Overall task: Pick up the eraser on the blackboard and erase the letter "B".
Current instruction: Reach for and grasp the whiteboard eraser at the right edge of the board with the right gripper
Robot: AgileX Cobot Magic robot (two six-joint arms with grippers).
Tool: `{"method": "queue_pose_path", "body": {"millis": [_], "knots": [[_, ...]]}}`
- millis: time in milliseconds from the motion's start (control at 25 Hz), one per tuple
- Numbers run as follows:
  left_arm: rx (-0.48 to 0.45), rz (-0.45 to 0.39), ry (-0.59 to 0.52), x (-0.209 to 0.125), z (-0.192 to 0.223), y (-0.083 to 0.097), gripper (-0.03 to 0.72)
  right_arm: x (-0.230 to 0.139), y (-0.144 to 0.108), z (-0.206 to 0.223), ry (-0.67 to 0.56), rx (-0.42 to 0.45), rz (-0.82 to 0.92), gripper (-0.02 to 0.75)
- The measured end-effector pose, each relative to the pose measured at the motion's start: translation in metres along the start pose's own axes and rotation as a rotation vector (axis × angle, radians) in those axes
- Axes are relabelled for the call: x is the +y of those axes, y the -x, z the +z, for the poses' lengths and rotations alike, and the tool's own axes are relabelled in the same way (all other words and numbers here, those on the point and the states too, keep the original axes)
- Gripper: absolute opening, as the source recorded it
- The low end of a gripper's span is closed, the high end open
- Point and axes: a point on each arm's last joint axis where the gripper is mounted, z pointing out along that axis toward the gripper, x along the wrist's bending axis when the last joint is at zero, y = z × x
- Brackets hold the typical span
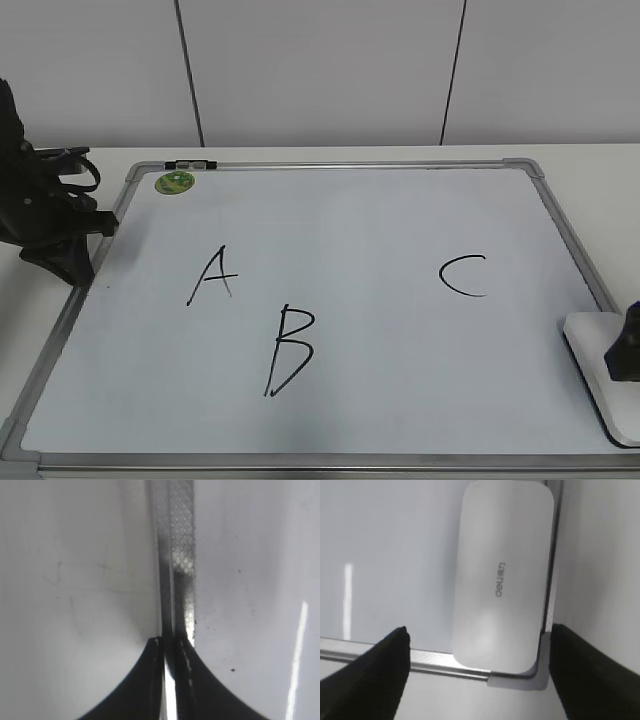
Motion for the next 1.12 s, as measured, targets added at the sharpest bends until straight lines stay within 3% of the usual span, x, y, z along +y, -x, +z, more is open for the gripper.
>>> {"method": "queue_pose_path", "body": {"millis": [680,1120], "knots": [[0.000,0.000,0.000,0.000,0.000,0.000,0.011,0.016,0.011,0.056,-0.033,-0.037,0.005,0.657],[-0.001,-0.001,0.000,0.000,0.000,0.000,0.011,0.026,0.013,0.061,-0.043,-0.036,-0.003,0.552]]}}
